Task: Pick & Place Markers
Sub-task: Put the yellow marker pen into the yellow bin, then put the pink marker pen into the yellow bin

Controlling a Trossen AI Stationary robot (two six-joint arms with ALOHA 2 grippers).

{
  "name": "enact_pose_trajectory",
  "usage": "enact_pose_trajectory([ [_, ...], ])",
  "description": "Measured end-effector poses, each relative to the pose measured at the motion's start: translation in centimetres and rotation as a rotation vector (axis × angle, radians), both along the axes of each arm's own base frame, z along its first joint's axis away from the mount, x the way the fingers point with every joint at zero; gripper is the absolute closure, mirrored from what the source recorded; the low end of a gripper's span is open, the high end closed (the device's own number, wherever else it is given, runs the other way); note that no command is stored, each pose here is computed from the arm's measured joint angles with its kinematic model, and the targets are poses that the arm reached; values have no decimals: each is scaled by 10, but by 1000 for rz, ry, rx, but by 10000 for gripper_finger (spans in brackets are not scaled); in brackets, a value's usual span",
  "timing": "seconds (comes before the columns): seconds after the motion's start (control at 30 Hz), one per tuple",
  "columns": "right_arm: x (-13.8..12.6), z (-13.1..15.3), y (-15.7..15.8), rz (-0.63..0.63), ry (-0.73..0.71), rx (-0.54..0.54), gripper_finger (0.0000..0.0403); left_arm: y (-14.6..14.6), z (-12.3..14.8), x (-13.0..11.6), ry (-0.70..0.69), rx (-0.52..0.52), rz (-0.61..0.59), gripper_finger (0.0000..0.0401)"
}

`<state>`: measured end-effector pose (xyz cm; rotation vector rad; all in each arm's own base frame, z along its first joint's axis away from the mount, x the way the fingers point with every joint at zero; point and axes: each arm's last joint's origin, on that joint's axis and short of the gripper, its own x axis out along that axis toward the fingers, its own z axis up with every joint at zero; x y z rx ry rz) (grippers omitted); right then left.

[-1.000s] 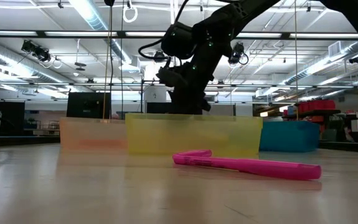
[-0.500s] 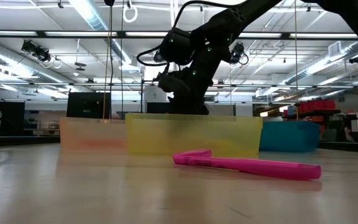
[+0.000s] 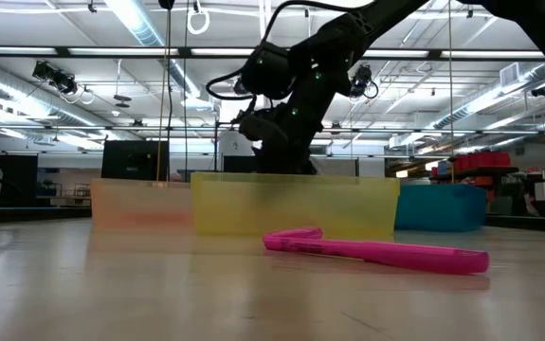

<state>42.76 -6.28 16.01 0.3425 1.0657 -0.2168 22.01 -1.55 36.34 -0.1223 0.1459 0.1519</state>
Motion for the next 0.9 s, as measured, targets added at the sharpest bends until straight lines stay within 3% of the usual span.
enact_pose_trajectory([
  [0.2,-2,3,1,3,8,8,271,0,0,0,0,2,0,390],
  [0.37,-5,10,1,3,8,12,240,0,0,0,0,2,0,390],
  [0.9,-47,113,17,6,-146,-8,264,0,0,0,0,5,-1,390],
])
